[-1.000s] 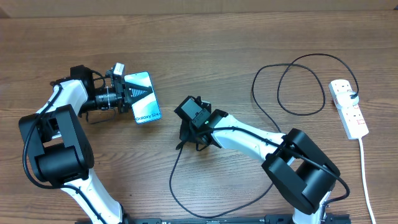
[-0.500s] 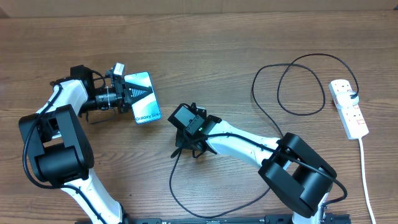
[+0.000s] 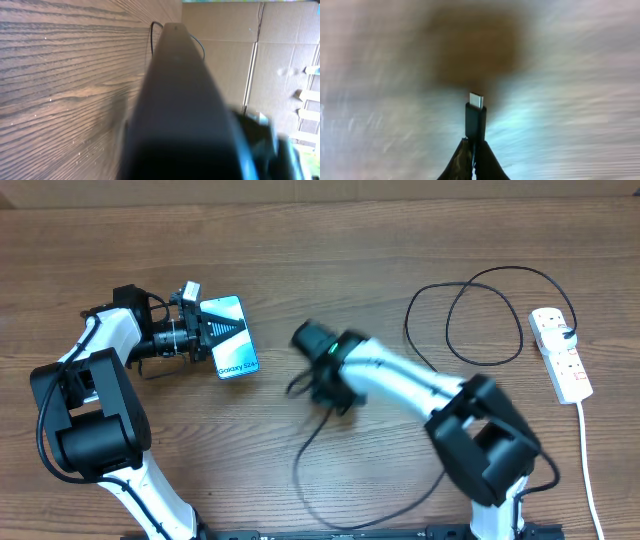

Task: Plug charger to phone and switch on socket
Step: 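Move the right gripper down over the black cable connector on the table, then close the right gripper on the black cable connector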

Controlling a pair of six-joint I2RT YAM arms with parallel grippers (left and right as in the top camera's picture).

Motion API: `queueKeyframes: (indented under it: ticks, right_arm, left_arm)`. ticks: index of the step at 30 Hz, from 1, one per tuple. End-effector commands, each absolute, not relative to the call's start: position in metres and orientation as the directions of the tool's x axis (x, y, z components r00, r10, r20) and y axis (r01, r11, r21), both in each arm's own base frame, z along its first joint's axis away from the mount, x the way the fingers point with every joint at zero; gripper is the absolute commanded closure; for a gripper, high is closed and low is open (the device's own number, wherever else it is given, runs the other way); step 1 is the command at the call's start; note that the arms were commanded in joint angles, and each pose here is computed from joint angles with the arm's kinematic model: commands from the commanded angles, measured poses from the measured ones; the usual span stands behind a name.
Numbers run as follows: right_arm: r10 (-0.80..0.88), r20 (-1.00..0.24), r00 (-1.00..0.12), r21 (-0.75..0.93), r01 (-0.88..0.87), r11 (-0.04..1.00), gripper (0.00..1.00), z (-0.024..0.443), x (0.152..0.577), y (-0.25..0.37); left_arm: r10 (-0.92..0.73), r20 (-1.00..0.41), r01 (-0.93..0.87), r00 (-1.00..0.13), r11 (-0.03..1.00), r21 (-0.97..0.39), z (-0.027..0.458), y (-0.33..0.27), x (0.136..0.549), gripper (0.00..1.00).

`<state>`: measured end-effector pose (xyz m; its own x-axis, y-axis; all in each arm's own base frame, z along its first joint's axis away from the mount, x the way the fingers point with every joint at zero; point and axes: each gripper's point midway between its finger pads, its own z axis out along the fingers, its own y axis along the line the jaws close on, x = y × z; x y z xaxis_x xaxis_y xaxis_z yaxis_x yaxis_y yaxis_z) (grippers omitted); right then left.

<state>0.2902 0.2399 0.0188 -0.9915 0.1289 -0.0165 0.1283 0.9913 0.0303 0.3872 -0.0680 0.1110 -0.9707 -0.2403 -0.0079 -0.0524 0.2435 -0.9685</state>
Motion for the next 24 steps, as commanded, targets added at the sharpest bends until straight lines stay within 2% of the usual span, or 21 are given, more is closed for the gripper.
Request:
queueKeyframes:
  ticks: [1,8,15,16,18,22,24]
  right_arm:
    - [0.115,-0.057,-0.992,0.025,0.114,0.993,0.96,0.031,0.328,0.207]
    - [0.119,-0.019,-0.993,-0.019,0.120,0.993,0.96,0.017,0.331,0.165]
    - [0.107,-0.033,-0.994,-0.025,0.108,0.994,0.96,0.004,0.326,0.166]
    - [0.112,-0.030,-0.993,-0.027,0.113,0.993,0.94,0.003,0.325,0.166]
    - [0.138,-0.022,-0.990,-0.032,0.139,0.990,0.68,0.003,0.324,0.162]
    - [0.178,-0.012,-0.984,-0.039,0.178,0.983,0.60,0.003,0.327,0.150]
    - [0.182,-0.014,-0.983,-0.033,0.183,0.983,0.60,0.003,0.328,0.149]
  left_arm:
    - [-0.232,-0.074,0.019,-0.970,0.231,-0.973,0.128,-0.071,0.389,0.96]
    - [-0.232,-0.078,0.023,-0.970,0.232,-0.972,0.128,-0.070,0.390,0.96]
    - [-0.232,-0.085,0.030,-0.969,0.234,-0.972,0.128,-0.070,0.391,0.96]
    - [-0.232,-0.087,0.031,-0.969,0.234,-0.972,0.128,-0.070,0.391,0.96]
    - [-0.232,-0.088,0.032,-0.969,0.234,-0.972,0.128,-0.070,0.391,0.96]
    - [-0.231,-0.088,0.032,-0.969,0.235,-0.972,0.128,-0.070,0.391,0.96]
    - [-0.231,-0.088,0.032,-0.969,0.235,-0.972,0.128,-0.070,0.391,0.96]
